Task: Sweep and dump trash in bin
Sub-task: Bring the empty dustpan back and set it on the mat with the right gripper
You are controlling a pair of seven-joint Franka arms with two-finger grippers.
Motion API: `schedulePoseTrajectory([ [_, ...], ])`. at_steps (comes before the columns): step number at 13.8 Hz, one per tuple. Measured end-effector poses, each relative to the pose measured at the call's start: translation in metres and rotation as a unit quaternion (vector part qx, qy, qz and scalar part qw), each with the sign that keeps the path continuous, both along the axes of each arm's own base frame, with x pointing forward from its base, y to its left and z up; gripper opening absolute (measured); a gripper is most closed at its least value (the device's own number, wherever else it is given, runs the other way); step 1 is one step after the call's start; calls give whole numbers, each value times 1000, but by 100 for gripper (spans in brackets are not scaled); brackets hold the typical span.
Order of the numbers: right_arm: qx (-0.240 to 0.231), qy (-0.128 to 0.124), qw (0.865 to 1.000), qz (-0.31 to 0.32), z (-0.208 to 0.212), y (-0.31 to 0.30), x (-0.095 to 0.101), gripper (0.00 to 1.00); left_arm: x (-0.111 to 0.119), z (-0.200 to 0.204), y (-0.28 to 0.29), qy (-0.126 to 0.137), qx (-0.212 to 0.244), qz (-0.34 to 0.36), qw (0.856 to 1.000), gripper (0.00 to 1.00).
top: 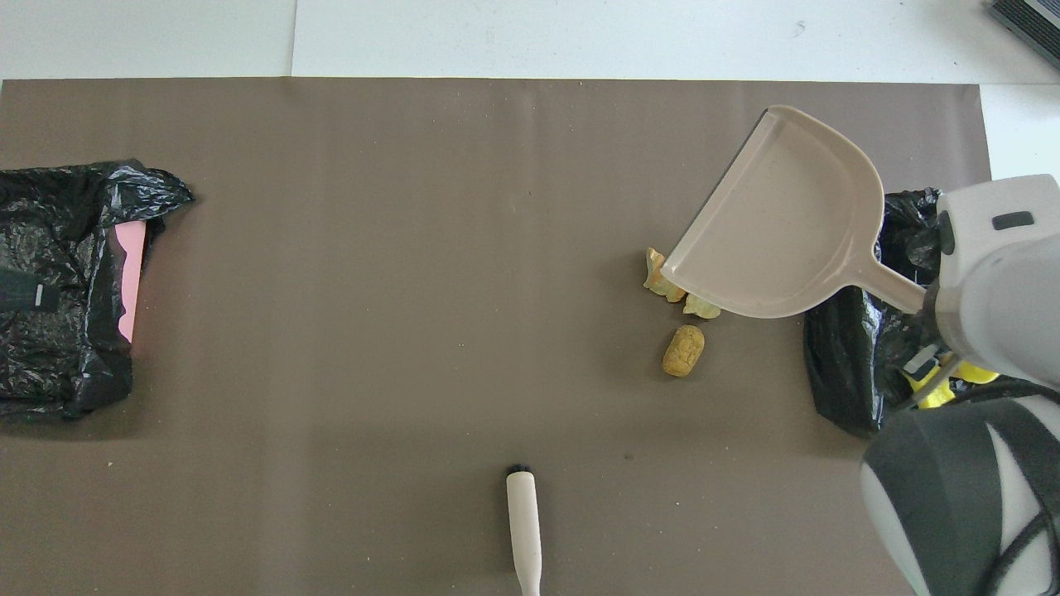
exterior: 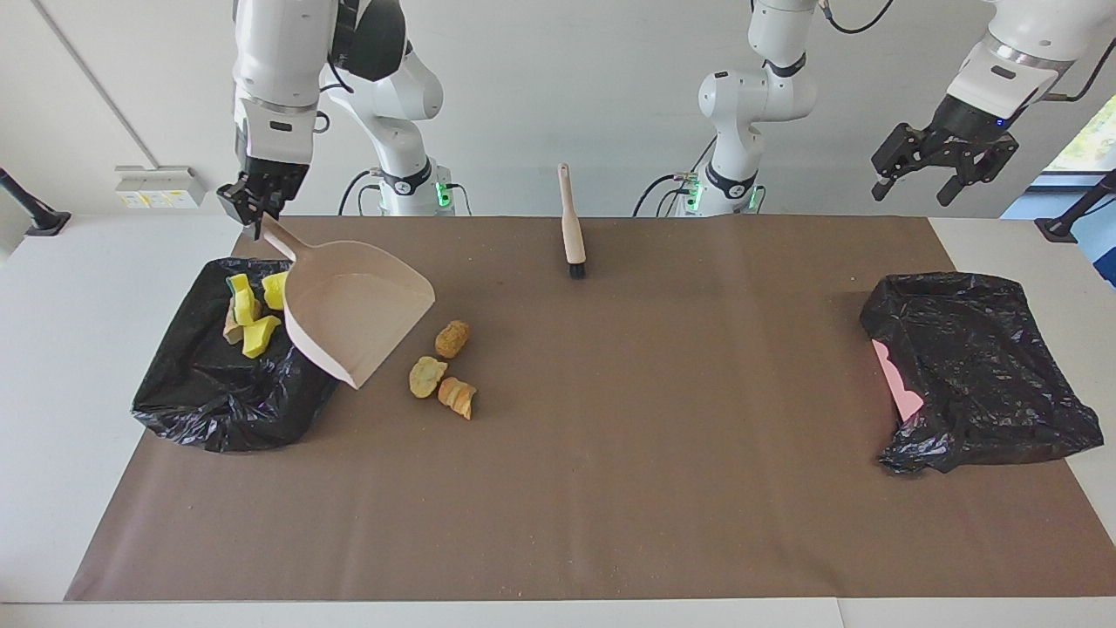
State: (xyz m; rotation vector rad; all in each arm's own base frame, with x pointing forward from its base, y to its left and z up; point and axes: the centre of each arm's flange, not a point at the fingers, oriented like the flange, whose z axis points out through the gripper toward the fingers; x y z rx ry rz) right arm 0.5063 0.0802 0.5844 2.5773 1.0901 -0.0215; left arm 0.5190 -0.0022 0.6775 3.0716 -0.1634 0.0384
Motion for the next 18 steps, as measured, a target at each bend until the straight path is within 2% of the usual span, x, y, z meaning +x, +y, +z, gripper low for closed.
schedulePoseTrajectory([
  [3, 41, -28, 993, -105, -19, 59, 9, 32, 1, 0, -2, 1, 5, -2, 1000, 100],
  [5, 69, -32, 983, -168, -36, 98, 19, 32, 3, 1, -4, 0, 8, -5, 1000, 100],
  [7, 97, -24, 965, -242, -62, 143, 30, 32, 3, 3, -14, -1, 16, -15, 1000, 100],
  [10, 139, 2, 934, -329, -99, 201, 51, 32, 1, 5, -30, -1, 22, -30, 999, 100],
  [12, 153, 12, 923, -352, -117, 235, 60, 32, 0, 5, -37, 0, 23, -36, 999, 100],
  [14, 167, 12, 915, -367, -135, 268, 59, 32, 0, 5, -36, 0, 23, -36, 999, 100],
  [18, 180, 26, 915, -361, -188, 319, 49, 32, 0, 5, -35, 0, 23, -35, 999, 100],
])
